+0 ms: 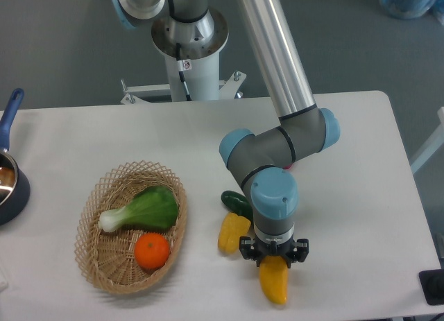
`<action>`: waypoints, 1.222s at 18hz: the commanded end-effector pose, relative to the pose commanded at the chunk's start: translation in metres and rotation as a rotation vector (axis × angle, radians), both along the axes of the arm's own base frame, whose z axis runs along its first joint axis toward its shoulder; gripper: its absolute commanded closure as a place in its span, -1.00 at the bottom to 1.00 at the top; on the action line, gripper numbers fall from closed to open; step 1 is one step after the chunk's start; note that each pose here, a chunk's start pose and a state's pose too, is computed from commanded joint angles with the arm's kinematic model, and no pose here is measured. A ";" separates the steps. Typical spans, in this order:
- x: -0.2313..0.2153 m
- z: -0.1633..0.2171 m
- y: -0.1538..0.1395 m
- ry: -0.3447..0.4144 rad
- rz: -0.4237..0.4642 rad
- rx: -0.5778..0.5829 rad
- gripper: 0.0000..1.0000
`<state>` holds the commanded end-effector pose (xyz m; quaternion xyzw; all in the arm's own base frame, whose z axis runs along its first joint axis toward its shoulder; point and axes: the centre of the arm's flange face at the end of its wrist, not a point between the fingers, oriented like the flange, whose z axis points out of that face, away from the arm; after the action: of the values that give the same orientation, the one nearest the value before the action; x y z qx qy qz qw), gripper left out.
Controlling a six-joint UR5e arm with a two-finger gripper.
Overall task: Pick up the mango from the table
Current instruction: 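Lift the grasped mango up off the table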
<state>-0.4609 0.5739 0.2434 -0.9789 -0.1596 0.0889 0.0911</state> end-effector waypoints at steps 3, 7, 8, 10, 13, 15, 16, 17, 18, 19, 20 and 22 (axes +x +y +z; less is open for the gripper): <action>0.010 0.055 0.000 0.050 -0.002 0.067 0.34; 0.018 0.140 -0.006 0.099 -0.003 0.221 0.34; 0.020 0.159 -0.006 0.110 -0.007 0.257 0.34; 0.013 0.197 -0.013 0.118 0.018 0.342 0.34; -0.006 0.234 -0.027 0.081 0.063 0.474 0.34; -0.015 0.247 -0.043 0.064 0.069 0.521 0.34; -0.018 0.253 -0.049 0.059 0.066 0.541 0.34; -0.020 0.255 -0.051 0.051 0.062 0.554 0.34; -0.025 0.256 -0.055 0.050 0.067 0.560 0.34; -0.027 0.255 -0.057 0.047 0.070 0.562 0.34; -0.028 0.255 -0.058 0.049 0.072 0.561 0.34; -0.029 0.254 -0.060 0.046 0.074 0.561 0.34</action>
<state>-0.4901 0.5140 0.4970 -0.9068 -0.2117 0.0668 0.3585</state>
